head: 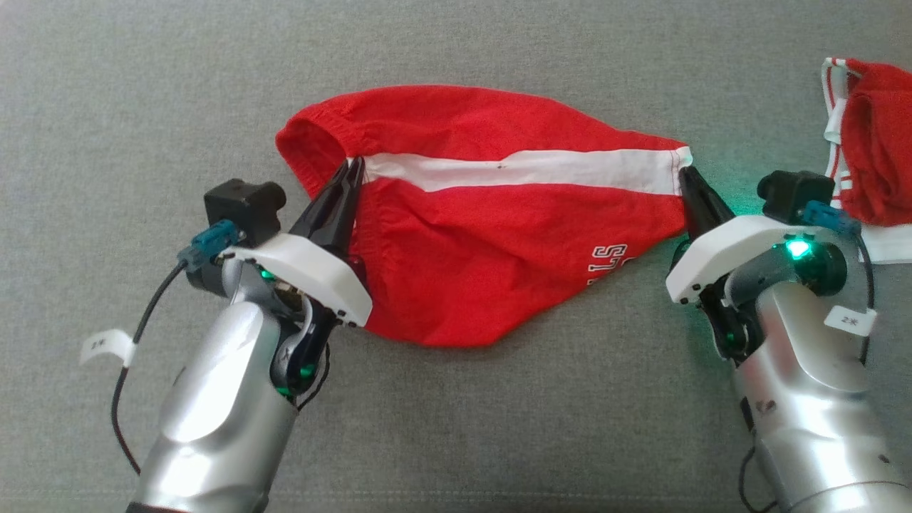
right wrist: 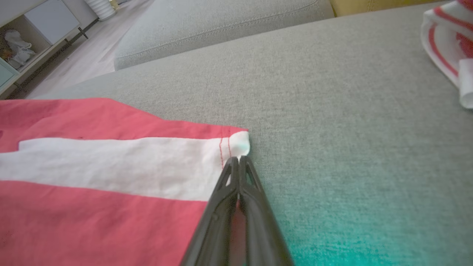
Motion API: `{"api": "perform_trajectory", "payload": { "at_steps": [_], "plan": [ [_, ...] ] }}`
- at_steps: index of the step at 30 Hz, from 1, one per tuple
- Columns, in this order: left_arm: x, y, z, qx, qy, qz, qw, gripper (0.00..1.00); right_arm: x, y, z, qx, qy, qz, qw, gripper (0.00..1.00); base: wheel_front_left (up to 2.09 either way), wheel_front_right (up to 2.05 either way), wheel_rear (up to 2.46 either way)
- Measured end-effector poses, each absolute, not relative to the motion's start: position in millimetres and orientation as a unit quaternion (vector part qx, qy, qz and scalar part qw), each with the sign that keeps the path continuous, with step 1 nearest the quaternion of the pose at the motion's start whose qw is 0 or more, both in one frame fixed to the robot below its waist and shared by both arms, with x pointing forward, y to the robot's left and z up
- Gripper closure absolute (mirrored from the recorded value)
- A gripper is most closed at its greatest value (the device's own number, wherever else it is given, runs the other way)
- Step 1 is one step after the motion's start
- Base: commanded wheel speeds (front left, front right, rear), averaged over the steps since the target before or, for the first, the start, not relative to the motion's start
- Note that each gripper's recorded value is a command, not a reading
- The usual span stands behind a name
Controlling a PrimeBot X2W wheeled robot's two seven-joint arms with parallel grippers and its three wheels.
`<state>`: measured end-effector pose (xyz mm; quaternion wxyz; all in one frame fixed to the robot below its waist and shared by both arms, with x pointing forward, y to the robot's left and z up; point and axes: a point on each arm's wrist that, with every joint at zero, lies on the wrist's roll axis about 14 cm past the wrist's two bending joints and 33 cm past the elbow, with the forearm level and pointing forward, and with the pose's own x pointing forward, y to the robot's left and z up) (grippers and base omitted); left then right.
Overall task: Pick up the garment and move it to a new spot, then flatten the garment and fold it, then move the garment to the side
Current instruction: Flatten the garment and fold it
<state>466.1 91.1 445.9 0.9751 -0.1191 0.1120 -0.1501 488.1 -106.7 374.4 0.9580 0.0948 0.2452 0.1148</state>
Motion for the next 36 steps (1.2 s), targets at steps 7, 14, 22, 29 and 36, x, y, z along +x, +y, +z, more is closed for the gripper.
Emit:
{"api": "perform_trajectory", "payload": {
  "at_steps": [7, 14, 22, 29, 36],
  "plan": [
    [464, 91, 453, -0.116, 0.103, -0.150, 0.976, 1.00, 495, -115, 399, 0.082, 0.193, 0.117, 0.971, 1.00, 0.00, 0.00, 0.00],
    [464, 91, 476, -0.111, 0.073, -0.156, 0.979, 1.00, 506, -120, 450, 0.053, 0.103, 0.136, 0.984, 1.00, 0.00, 0.00, 0.00],
    [460, 94, 546, -0.088, -0.015, -0.182, 0.979, 1.00, 510, -131, 550, 0.023, -0.049, 0.147, 0.988, 1.00, 0.00, 0.00, 0.00],
    [447, 91, 634, -0.083, -0.108, -0.207, 0.969, 1.00, 495, -150, 641, 0.005, -0.174, 0.120, 0.977, 1.00, 0.00, 0.00, 0.00],
    [400, 92, 732, -0.090, -0.220, -0.220, 0.946, 1.00, 444, -172, 713, -0.017, -0.261, 0.067, 0.963, 1.00, 0.00, 0.00, 0.00]
  ]
}}
